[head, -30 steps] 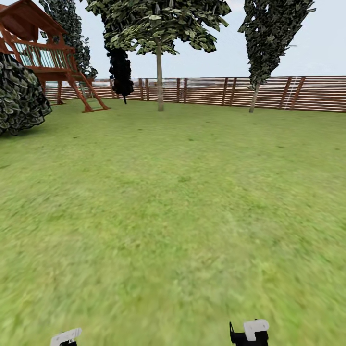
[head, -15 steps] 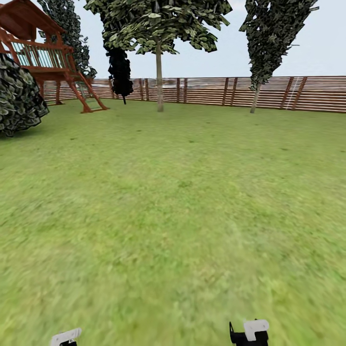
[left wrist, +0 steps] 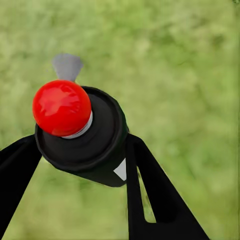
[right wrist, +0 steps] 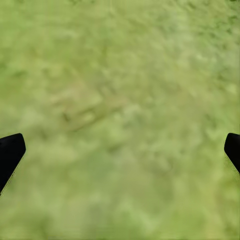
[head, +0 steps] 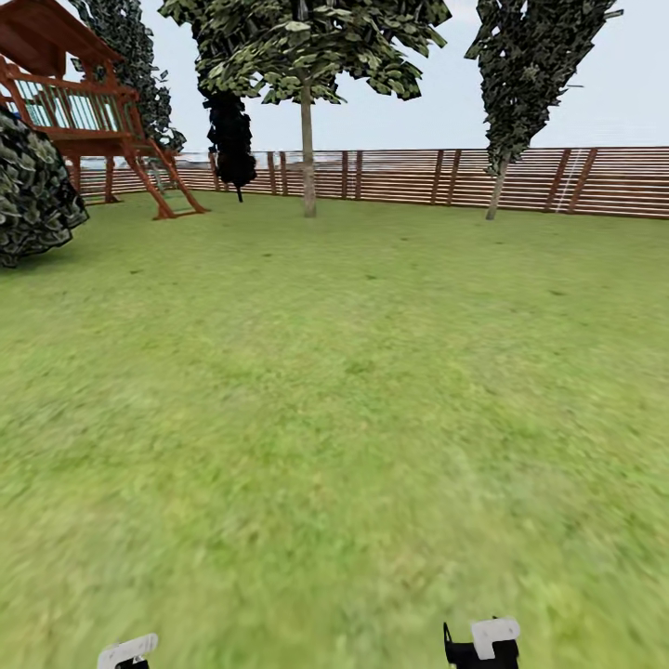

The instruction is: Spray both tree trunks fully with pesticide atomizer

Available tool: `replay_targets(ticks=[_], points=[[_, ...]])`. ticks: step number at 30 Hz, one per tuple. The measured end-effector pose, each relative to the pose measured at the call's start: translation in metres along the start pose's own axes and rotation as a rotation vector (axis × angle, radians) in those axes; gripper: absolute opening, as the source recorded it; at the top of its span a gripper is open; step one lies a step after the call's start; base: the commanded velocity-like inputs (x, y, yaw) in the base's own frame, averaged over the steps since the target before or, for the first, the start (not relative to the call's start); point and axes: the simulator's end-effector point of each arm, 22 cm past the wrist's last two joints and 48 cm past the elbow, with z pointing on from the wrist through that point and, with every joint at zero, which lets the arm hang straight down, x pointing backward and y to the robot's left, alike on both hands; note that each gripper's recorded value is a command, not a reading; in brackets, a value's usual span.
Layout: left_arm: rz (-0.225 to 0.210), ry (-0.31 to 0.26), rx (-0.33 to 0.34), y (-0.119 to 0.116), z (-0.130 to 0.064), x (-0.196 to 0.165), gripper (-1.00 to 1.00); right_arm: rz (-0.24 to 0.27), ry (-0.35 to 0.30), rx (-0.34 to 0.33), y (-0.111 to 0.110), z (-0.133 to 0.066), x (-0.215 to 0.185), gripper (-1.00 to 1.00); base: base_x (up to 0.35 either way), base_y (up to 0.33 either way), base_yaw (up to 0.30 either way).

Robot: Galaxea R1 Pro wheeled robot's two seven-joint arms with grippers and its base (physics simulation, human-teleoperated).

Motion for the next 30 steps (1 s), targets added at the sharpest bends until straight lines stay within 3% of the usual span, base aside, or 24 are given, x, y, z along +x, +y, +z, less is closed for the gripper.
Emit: replay_targets(ticks=[30], points=[[0.0, -0.001, 0.0, 0.0001, 0.0001, -0.0003, -1.0, 0.0, 0.0, 0.0, 0.0, 0.0, 0.0, 1.0, 0.338, 0.0, 0.0]])
